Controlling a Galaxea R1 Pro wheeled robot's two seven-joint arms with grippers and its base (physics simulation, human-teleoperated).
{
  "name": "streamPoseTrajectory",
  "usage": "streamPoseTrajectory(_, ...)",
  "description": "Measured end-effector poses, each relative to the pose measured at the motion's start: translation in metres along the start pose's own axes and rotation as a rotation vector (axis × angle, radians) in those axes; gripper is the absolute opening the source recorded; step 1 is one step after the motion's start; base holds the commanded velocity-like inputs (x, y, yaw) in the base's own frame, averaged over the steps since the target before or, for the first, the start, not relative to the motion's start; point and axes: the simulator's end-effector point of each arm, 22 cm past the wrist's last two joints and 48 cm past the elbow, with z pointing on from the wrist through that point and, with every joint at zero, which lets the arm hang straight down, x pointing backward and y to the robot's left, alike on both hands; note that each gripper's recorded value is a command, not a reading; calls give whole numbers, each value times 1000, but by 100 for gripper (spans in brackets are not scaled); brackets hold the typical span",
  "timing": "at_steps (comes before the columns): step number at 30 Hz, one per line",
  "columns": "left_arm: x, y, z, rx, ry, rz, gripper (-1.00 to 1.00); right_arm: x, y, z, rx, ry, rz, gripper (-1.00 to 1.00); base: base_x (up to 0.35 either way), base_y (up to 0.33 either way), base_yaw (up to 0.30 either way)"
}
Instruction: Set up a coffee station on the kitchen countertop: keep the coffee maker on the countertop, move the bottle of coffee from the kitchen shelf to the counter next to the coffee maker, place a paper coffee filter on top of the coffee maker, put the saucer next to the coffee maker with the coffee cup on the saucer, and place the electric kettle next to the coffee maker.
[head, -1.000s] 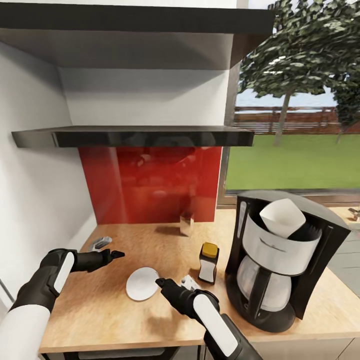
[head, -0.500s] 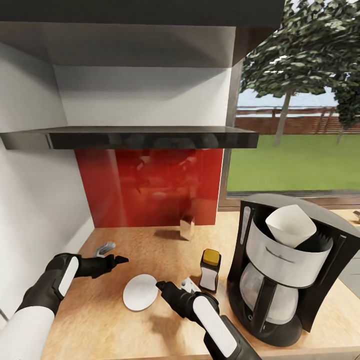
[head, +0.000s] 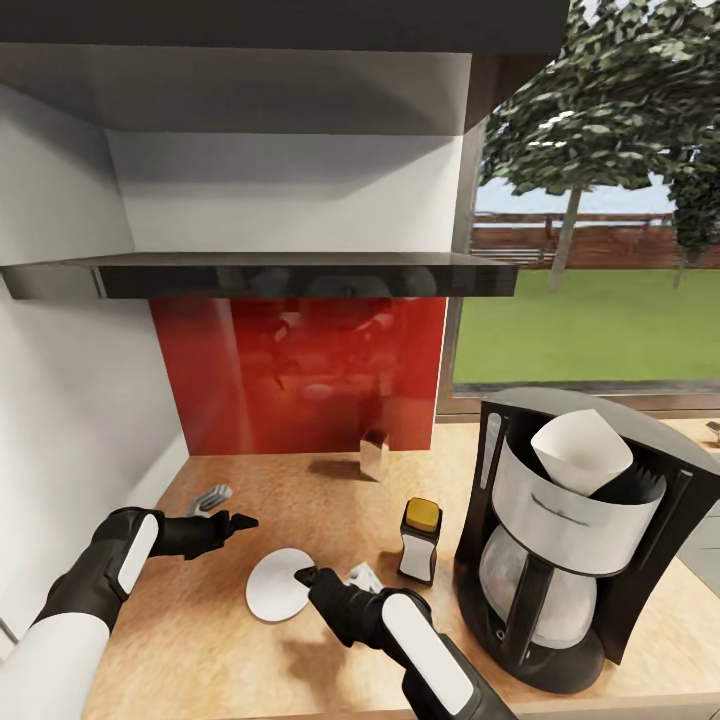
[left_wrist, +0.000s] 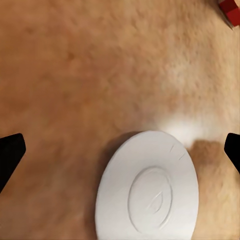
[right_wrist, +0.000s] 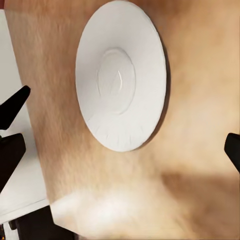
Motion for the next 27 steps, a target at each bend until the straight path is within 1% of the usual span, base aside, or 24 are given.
streamPoseTrajectory(8, 1, -3, 0, 13, 5, 3, 100, 1, 1, 0, -2, 1, -1, 100, 0, 0, 0)
streamPoseTrajectory(12, 7, -15, 4, 43, 26, 30, 100, 1, 1, 0, -2, 1, -1, 100, 0, 0, 0)
streamPoseTrajectory(16, 11, -23, 6, 65, 41, 48, 100, 1, 1, 0, -2, 1, -1, 100, 0, 0, 0)
streamPoseTrajectory(27, 14, -26, 8, 73, 50, 53, 100, 1, -2, 1, 3, 3, 1, 100, 0, 0, 0)
